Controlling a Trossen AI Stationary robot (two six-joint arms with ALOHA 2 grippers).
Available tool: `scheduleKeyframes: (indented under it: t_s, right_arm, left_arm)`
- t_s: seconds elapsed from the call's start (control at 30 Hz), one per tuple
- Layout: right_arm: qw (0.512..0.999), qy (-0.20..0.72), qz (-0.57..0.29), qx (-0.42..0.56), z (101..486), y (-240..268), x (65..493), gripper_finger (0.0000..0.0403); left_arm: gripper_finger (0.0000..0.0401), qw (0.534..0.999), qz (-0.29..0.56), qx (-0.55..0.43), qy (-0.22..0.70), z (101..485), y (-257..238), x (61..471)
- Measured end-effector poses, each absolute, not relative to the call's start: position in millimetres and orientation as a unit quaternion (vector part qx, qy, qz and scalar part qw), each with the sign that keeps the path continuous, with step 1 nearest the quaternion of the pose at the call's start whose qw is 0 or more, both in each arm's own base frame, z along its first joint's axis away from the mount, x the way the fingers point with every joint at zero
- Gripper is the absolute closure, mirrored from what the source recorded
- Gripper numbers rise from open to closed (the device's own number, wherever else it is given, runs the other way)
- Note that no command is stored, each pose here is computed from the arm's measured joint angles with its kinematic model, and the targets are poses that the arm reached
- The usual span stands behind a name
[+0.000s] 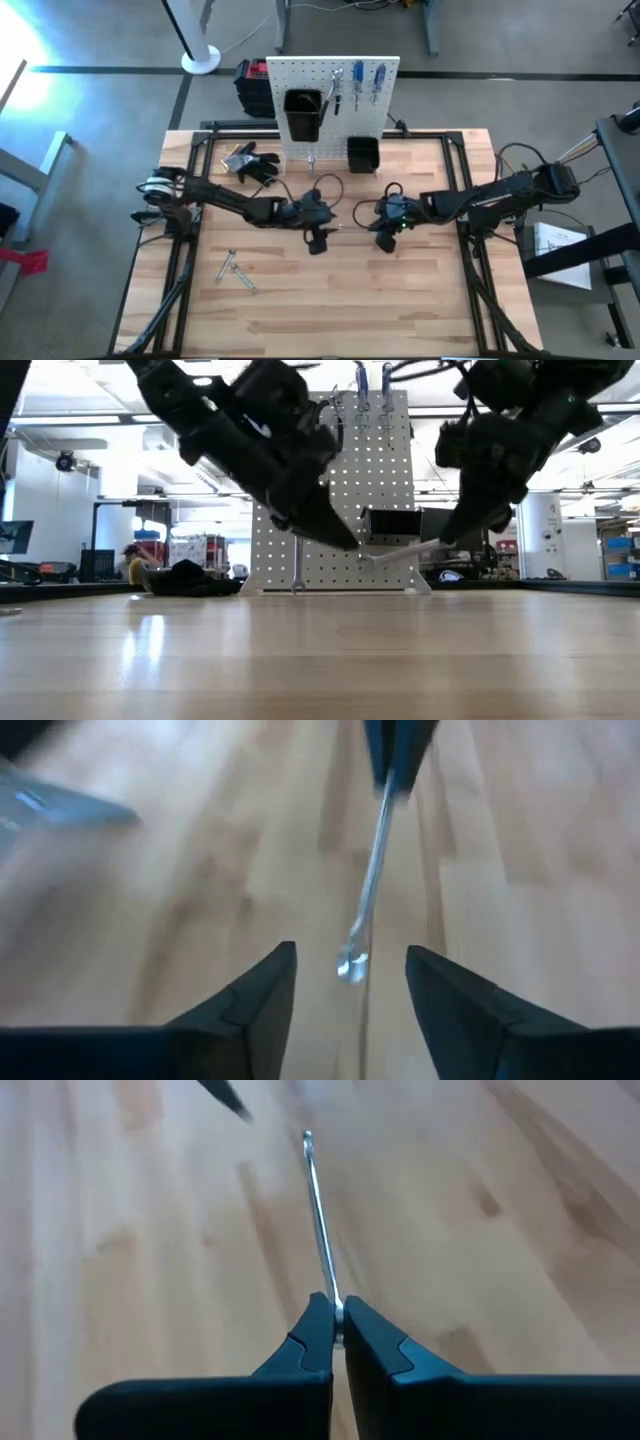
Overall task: Hang tools onto peg board
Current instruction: Hang the wrench on the peg board
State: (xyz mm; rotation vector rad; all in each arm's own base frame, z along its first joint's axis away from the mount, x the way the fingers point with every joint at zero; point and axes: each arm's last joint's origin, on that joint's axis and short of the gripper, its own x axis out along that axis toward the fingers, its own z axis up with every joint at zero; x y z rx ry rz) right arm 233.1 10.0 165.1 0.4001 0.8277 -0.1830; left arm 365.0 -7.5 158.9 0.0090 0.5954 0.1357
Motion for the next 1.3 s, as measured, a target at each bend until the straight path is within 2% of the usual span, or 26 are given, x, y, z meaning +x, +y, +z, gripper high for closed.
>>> scheduleKeyframes:
  t_s: [0.2,0.47,0.6,0.93,1.1,1.3]
  right_arm:
    - [0.896,0.407,-0.074,0.162,177.6,22.0,240.0,0.0402]
    - [0.898,0.422,-0.07,0.104,190.7,31.7,243.9,0.0402]
    - [0.899,0.425,-0.063,0.09,191.7,34.1,245.5,0.0403]
    - [0.906,0.413,-0.063,0.072,195.3,44.2,242.3,0.0403]
    - [0.905,0.414,-0.069,0.062,195.0,47.1,240.9,0.0403]
    - [0.906,0.413,-0.078,0.056,195.1,47.9,240.3,0.0403]
  left_arm:
    - [0.021,0.944,0.049,0.003,0.326,153.2,-7.7,385.7]
    - [0.0243,0.938,-0.015,-0.026,0.346,139.2,-11.9,404.5]
    - [0.0248,0.926,-0.017,-0.023,0.377,128.9,-12.3,414.6]
    - [0.0251,0.902,-0.021,0.006,0.43,132.1,-9.6,440.3]
    - [0.029,0.896,-0.019,0.007,0.444,128.8,-7.6,439.9]
    - [0.0368,0.893,-0.012,0.004,0.451,126.5,-4.7,435.7]
